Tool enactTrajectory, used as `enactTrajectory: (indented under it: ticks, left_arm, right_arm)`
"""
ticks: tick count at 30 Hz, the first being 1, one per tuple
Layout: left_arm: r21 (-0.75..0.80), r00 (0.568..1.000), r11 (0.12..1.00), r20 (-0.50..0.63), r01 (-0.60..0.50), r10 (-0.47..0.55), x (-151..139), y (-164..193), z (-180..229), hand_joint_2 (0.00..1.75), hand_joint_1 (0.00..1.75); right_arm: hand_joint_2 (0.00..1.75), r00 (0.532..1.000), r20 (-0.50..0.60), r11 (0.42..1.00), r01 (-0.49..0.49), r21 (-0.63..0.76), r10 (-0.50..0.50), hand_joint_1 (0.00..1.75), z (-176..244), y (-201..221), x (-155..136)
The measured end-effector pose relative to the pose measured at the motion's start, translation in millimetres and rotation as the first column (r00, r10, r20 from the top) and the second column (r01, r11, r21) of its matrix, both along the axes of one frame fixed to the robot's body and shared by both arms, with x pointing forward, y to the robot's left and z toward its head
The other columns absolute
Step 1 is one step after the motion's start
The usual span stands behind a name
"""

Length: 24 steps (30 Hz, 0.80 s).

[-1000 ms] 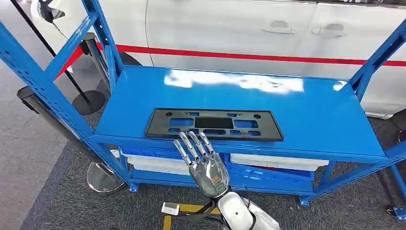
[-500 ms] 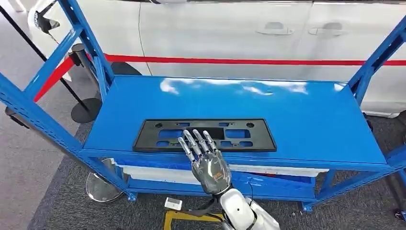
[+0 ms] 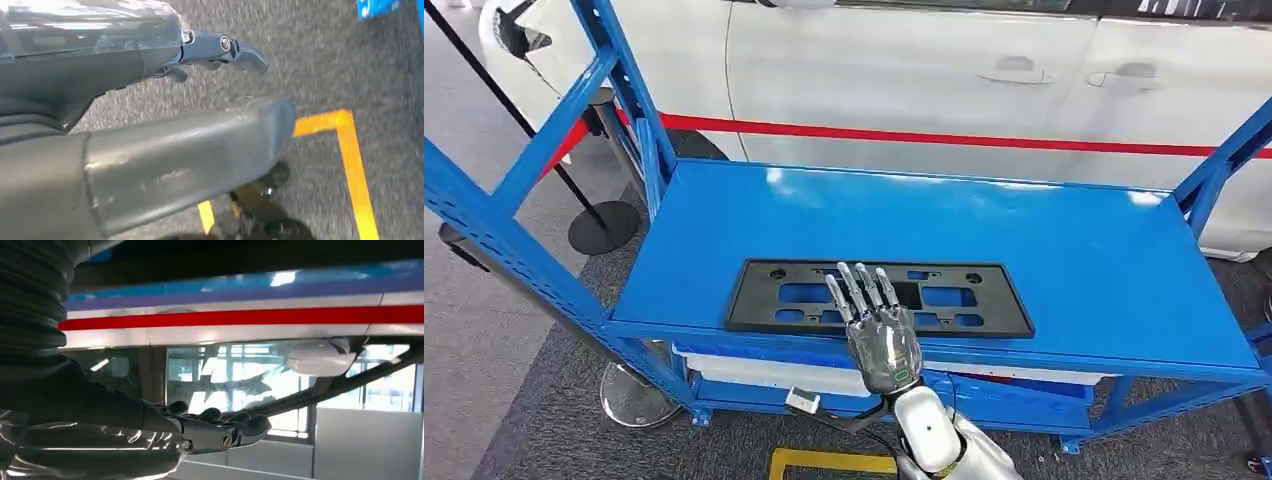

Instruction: Take the parts from the cabinet and place them on the table.

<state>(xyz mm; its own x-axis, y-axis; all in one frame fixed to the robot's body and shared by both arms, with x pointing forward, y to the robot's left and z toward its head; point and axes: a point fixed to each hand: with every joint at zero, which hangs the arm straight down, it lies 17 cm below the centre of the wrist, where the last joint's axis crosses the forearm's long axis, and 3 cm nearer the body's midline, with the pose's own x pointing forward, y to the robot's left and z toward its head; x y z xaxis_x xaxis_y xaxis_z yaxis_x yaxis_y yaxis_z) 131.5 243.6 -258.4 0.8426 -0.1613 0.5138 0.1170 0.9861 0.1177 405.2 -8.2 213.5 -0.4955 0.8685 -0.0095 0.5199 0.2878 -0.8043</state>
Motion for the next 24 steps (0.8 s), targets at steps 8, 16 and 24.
enactTrajectory:
  ticks: [8, 16, 24]
  left_arm:
    - [-0.003, 1.0, 1.0, 0.003, 0.005, -0.005, 1, -2, 0, 0.0, 0.0]
    - [0.001, 1.0, 1.0, 0.003, 0.022, -0.022, 0, -1, 0, 0.0, 0.0]
    - [0.004, 0.999, 0.999, 0.002, 0.032, -0.032, 0, 1, 0, 0.0, 0.0]
  right_arm:
    - [1.75, 1.0, -0.007, 0.997, -0.015, -0.069, 0.015, 0.0, -14, 5, 10]
    - [1.75, 1.0, -0.023, 0.995, -0.022, -0.094, 0.02, 0.0, -14, 11, 30]
    - [1.75, 0.998, -0.052, 0.998, 0.017, -0.067, -0.02, 0.0, -6, 6, 53]
